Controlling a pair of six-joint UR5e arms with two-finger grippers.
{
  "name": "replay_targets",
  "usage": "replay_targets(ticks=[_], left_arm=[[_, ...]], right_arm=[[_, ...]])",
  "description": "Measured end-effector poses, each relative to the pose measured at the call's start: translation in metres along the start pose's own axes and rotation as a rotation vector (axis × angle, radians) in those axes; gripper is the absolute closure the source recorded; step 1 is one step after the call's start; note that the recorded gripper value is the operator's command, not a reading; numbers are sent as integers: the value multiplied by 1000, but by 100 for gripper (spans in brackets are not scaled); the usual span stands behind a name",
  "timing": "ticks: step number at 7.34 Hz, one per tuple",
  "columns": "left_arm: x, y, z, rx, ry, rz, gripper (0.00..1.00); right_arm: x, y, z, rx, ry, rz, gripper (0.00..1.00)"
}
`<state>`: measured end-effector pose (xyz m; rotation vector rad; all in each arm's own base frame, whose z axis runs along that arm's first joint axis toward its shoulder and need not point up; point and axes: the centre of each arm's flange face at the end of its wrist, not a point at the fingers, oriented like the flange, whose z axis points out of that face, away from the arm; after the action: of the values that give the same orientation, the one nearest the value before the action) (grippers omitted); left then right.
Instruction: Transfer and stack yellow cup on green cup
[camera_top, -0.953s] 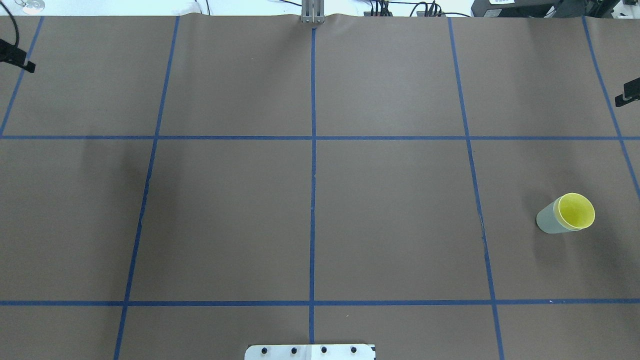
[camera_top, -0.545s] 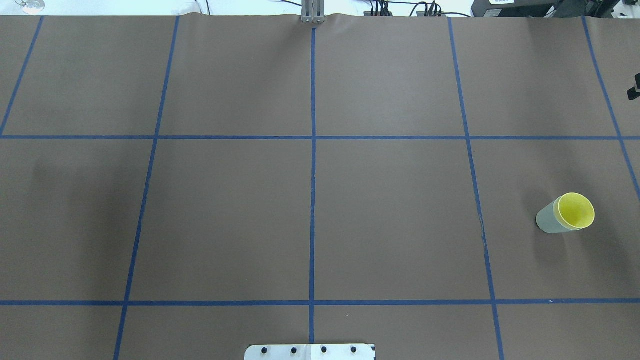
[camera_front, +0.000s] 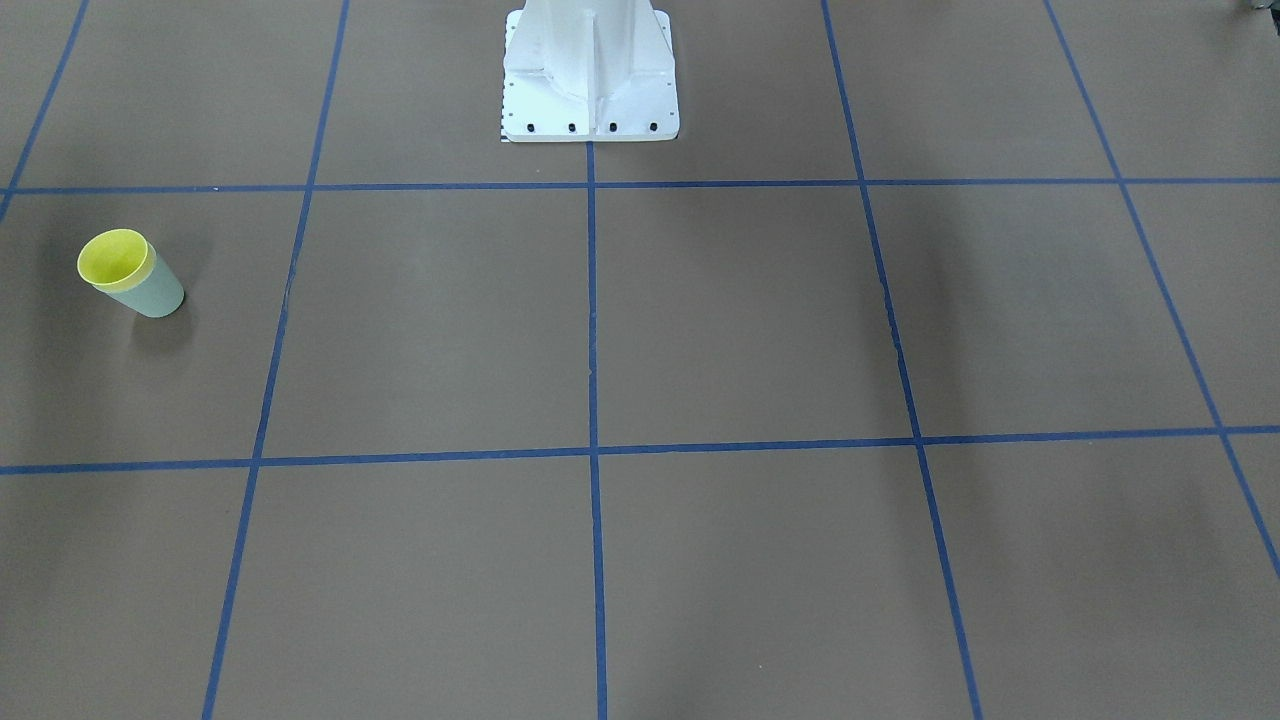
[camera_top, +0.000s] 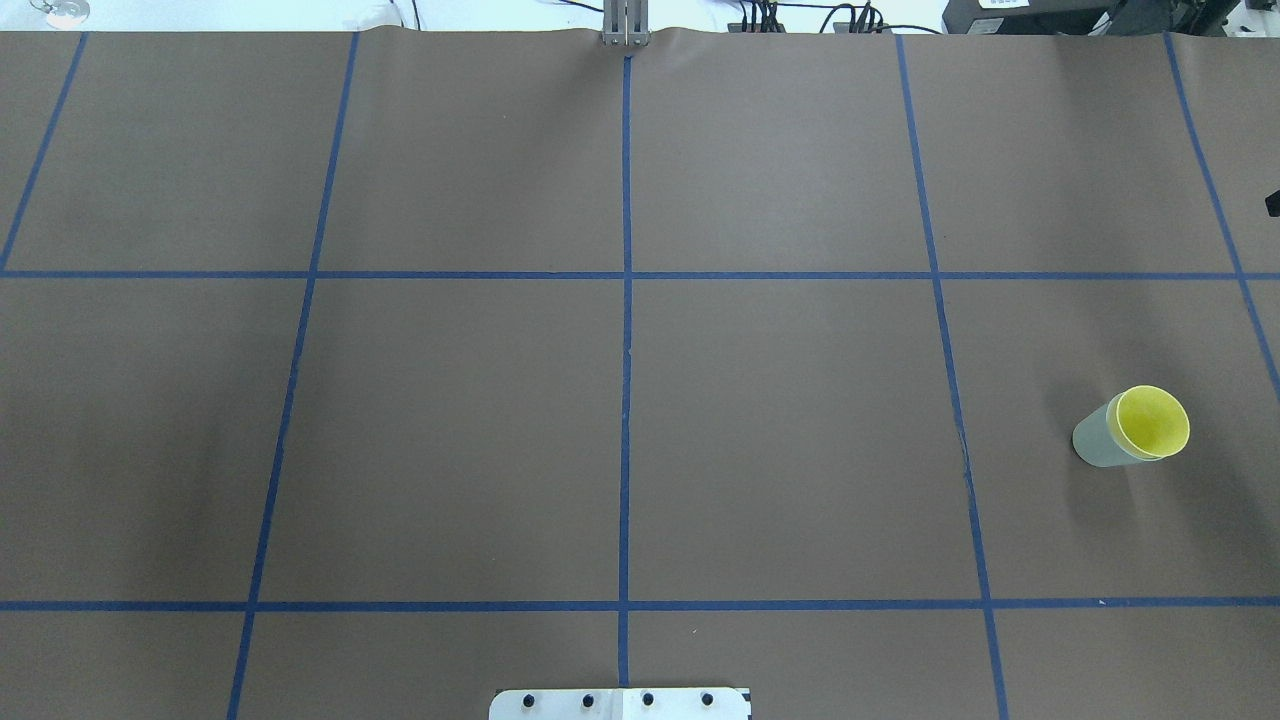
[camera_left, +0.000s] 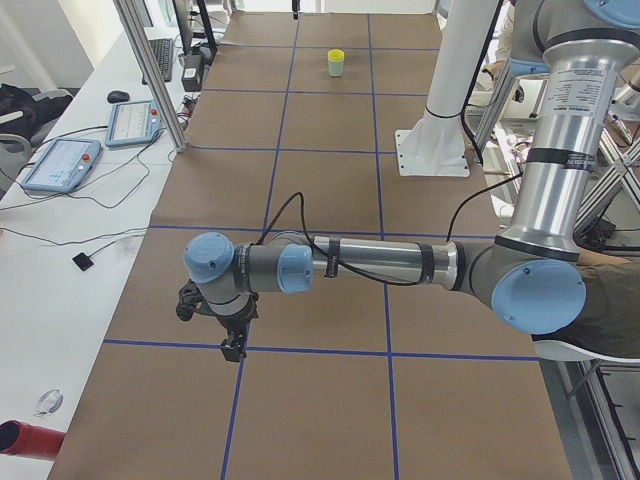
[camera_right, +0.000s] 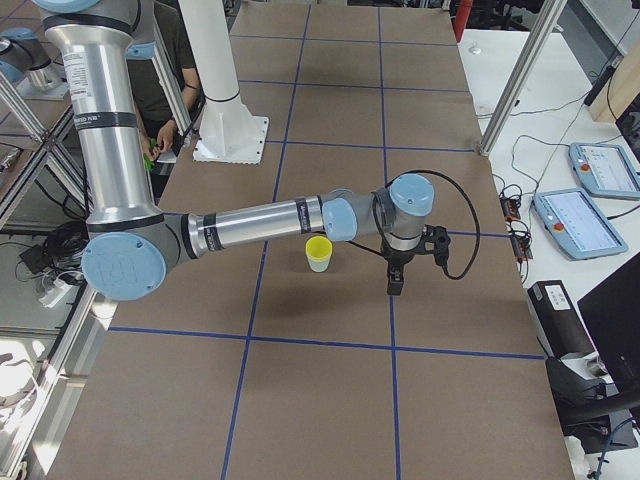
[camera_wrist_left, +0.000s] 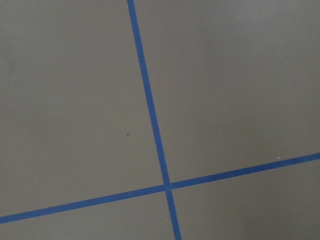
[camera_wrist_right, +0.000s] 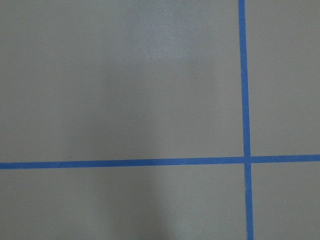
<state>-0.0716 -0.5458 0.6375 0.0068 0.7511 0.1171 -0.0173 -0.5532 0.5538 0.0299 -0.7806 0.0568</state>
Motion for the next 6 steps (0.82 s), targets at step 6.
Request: replay_targets(ticks=[6], left_arm=[[39, 38, -24, 63, 51, 67, 0]], right_arm=[[9, 15, -8, 12, -12, -26, 0]])
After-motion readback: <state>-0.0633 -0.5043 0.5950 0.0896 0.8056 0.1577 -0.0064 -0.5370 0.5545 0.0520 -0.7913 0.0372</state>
